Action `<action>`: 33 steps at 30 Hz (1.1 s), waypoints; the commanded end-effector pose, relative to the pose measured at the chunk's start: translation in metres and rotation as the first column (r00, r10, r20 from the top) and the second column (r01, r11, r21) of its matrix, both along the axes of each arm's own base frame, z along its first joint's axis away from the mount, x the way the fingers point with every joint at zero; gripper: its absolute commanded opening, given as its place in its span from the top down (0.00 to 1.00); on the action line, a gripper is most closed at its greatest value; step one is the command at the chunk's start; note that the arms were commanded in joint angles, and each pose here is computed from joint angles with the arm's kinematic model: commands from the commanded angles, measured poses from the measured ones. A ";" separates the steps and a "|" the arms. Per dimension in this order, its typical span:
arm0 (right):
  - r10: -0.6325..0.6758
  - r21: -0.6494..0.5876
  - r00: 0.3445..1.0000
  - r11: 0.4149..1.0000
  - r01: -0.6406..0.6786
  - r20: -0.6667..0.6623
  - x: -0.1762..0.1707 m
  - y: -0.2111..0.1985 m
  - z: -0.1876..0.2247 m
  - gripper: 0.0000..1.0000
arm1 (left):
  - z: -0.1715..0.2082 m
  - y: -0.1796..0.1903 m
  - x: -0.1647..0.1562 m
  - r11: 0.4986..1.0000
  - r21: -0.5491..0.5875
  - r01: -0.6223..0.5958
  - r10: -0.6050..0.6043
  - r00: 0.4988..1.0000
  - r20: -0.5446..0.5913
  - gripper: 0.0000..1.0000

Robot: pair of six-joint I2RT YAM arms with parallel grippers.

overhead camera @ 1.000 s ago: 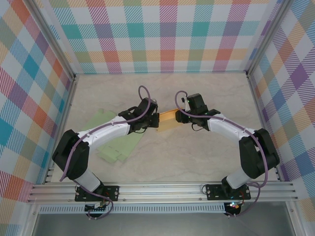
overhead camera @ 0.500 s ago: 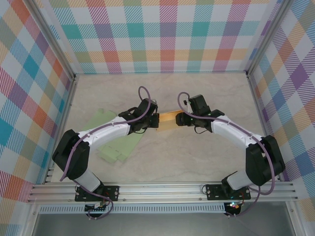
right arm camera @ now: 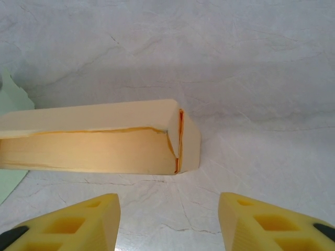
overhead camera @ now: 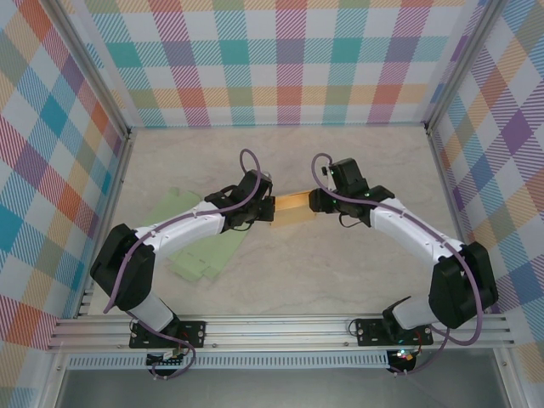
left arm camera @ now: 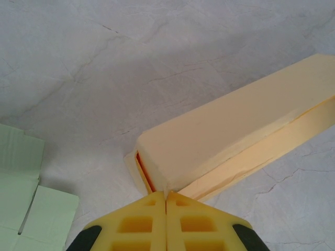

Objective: Fold the paper box

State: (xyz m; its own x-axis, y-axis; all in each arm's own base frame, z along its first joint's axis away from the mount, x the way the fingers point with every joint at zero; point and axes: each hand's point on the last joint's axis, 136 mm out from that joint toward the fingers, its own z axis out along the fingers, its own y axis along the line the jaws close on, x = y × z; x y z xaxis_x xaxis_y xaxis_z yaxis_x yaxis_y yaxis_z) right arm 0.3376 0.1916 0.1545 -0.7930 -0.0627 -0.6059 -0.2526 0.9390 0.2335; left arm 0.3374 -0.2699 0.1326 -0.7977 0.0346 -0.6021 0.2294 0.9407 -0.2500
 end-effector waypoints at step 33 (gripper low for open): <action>-0.125 -0.015 0.981 0.992 0.124 -0.149 0.024 0.000 -0.058 0.49 | -0.011 -0.007 -0.019 0.995 0.082 0.053 -0.054 0.998 0.014 0.56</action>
State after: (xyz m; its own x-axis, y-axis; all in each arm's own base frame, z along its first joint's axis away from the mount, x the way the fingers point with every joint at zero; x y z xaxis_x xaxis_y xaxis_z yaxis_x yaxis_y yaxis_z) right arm 0.3765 0.2011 0.1215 -0.8366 0.0489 -0.5456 -0.1297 0.9500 0.2839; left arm 0.3300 -0.2733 0.1200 -0.7857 0.1006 -0.6103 0.2505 0.9539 -0.1652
